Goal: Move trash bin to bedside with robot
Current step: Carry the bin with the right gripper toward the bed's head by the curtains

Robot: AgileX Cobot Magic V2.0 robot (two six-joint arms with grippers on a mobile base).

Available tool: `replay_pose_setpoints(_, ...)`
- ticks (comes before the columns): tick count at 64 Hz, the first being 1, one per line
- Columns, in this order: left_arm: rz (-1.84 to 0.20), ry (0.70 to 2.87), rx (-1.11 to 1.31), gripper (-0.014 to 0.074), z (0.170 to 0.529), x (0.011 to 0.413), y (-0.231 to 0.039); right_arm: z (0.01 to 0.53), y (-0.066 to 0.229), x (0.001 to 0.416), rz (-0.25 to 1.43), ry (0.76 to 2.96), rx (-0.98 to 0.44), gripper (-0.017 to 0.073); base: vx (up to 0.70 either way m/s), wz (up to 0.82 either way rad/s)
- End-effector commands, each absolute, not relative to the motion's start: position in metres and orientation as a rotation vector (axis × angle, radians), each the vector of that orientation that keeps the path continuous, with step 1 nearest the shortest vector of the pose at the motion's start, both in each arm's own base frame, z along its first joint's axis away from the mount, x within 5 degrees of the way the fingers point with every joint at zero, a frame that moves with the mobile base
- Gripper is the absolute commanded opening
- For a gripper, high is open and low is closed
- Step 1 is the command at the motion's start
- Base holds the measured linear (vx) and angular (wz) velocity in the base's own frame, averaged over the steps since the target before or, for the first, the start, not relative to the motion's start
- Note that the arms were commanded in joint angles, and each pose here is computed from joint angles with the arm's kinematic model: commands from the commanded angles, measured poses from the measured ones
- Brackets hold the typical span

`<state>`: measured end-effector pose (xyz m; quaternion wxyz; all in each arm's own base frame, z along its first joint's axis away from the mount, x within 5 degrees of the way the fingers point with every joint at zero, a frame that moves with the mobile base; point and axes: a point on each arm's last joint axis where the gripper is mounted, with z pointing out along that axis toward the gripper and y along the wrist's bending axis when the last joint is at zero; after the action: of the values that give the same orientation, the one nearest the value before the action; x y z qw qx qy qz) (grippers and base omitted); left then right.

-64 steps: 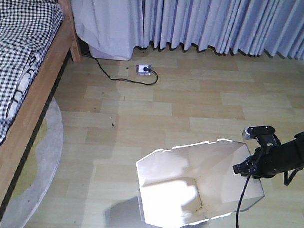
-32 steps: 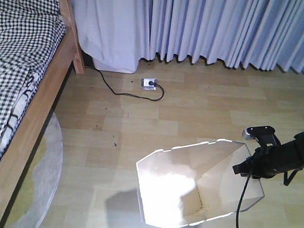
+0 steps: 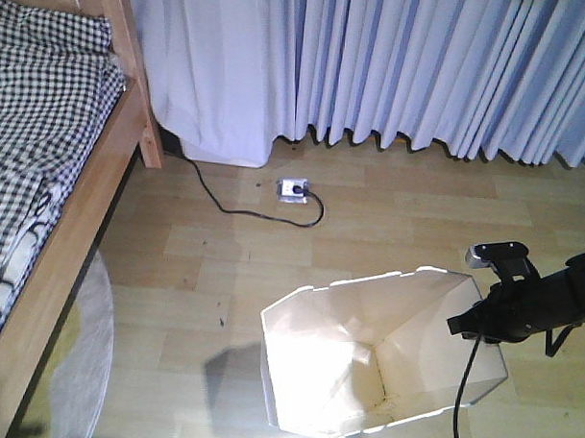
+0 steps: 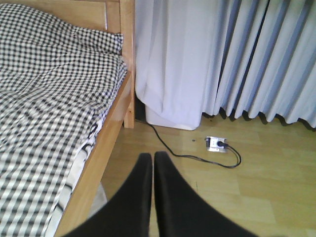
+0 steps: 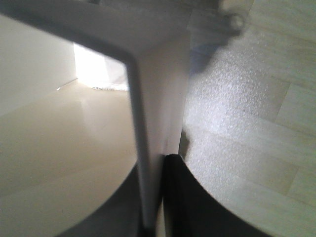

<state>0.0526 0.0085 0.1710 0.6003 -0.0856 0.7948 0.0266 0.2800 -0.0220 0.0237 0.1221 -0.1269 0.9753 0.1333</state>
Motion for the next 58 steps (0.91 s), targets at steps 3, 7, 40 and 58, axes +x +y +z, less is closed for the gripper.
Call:
replay_pose_setpoints(3, 0.054, 1.766, -0.191, -0.0006, 0.1764, 0.0535, 0.0082, 0.0479, -0.0116, 0.2889, 0.566, 2.742, -0.329, -0.0003, 0.31, -0.04)
replay_pose_setpoints(7, 0.054, 1.766, -0.191, -0.0006, 0.1764, 0.0535, 0.0082, 0.0479, -0.0116, 0.2889, 0.566, 2.742, -0.329, -0.0003, 0.3, -0.05)
replay_pose_setpoints(40, 0.054, 1.766, -0.191, -0.0006, 0.1764, 0.0535, 0.0082, 0.0479, -0.0116, 0.2889, 0.566, 2.742, -0.329, -0.0003, 0.26, -0.06)
replay_pose_setpoints(58, 0.054, 1.766, -0.191, -0.0006, 0.1764, 0.0535, 0.0082, 0.0479, -0.0116, 0.2889, 0.566, 2.742, -0.329, -0.0003, 0.2, 0.0)
